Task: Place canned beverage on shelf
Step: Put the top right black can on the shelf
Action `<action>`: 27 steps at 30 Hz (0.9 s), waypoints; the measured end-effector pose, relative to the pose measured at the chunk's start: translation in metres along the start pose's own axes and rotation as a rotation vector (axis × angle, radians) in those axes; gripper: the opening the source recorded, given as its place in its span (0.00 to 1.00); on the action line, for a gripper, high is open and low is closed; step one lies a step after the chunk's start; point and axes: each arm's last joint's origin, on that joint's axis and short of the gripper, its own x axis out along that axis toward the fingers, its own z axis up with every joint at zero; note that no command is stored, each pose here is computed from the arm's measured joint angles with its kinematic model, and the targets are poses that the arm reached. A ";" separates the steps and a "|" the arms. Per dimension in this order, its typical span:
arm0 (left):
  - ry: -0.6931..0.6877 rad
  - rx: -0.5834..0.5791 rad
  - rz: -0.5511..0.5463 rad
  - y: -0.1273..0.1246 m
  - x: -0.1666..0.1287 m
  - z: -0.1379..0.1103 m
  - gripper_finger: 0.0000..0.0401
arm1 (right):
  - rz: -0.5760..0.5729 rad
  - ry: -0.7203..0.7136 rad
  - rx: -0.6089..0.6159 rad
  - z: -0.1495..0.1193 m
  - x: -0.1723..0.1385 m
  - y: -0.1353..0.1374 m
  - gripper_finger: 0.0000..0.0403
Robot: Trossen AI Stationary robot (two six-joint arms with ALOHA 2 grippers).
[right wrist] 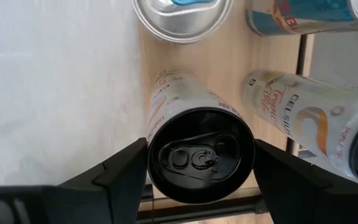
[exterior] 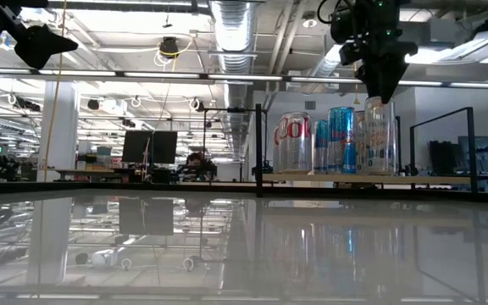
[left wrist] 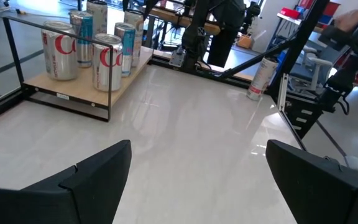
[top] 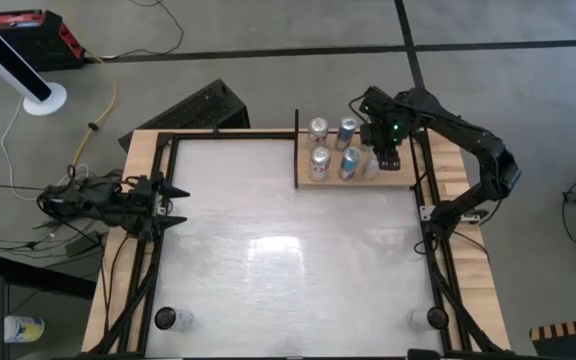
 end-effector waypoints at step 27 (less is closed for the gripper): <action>0.005 0.004 -0.012 0.000 0.000 0.000 0.89 | -0.036 0.020 0.034 0.000 0.000 0.000 0.74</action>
